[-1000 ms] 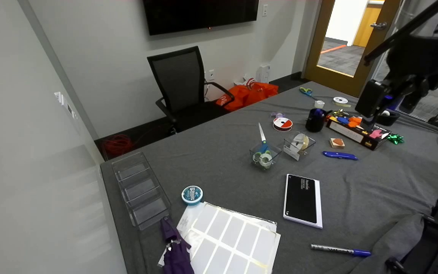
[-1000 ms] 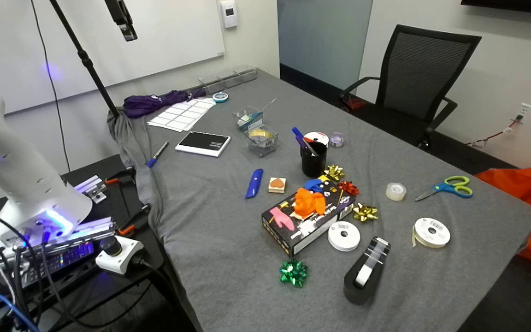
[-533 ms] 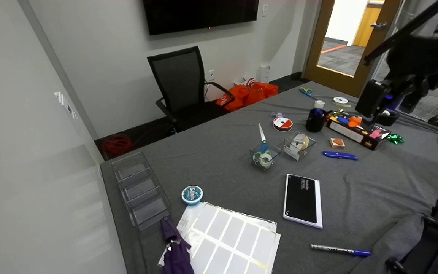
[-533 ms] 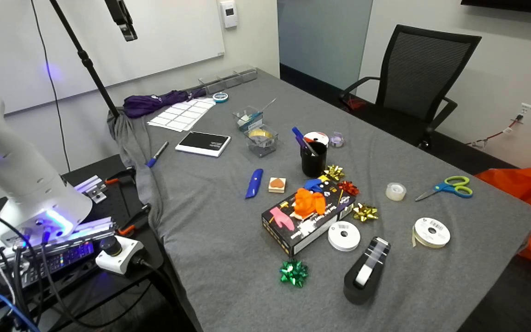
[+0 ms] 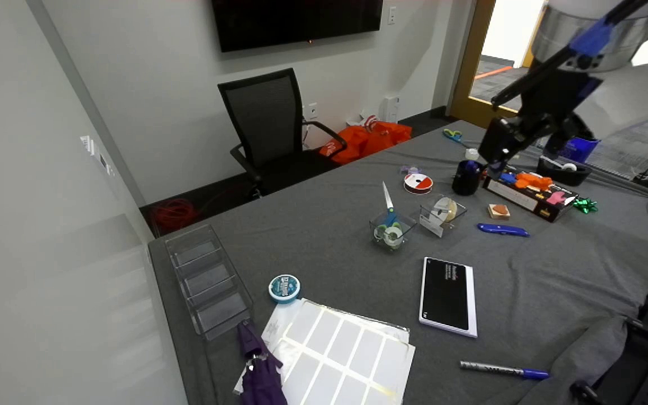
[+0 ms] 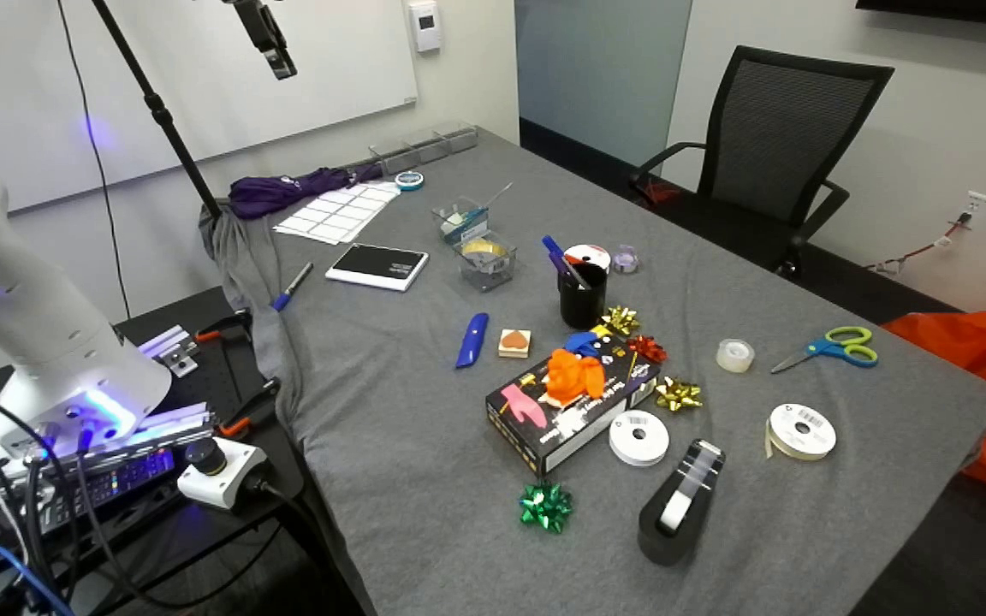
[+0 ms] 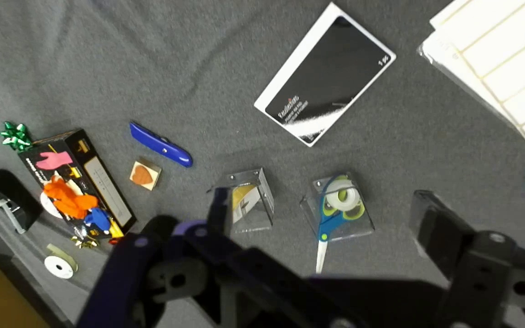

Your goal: Remove the scissors from the glass box

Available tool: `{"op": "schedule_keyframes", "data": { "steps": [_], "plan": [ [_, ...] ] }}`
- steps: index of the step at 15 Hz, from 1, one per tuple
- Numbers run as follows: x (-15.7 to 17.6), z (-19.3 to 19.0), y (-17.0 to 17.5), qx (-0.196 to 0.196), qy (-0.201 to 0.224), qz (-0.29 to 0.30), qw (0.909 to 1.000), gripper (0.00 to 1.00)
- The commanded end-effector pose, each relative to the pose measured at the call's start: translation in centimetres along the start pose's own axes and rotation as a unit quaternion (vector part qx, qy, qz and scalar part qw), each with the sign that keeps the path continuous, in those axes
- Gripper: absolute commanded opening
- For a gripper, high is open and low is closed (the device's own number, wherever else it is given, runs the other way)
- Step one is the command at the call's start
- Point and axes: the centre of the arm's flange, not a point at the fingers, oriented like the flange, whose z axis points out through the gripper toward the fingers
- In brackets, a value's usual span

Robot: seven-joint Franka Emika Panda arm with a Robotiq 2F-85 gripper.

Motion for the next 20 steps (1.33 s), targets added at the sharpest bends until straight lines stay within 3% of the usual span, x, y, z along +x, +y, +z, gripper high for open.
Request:
{"op": "schedule_keyframes", "data": {
  "steps": [1, 5, 9, 14, 15, 20],
  "plan": [
    [5.5, 1.3, -2.7, 0.034, -0.003, 0.02, 0.9992, 1.0],
    [9.8, 3.3, -3.8, 0.087, -0.036, 0.03, 0.9951, 1.0],
    [13.6, 4.7, -4.3, 0.103, -0.059, 0.05, 0.9917, 1.0],
    [18.0, 5.8, -4.6, 0.107, -0.075, 0.021, 0.9912, 1.0],
    [15.6, 6.1, -3.8, 0.111, -0.059, 0.033, 0.9915, 1.0],
    [16.9, 6.3, -4.2, 0.109, -0.065, 0.03, 0.9914, 1.0]
  ]
}}
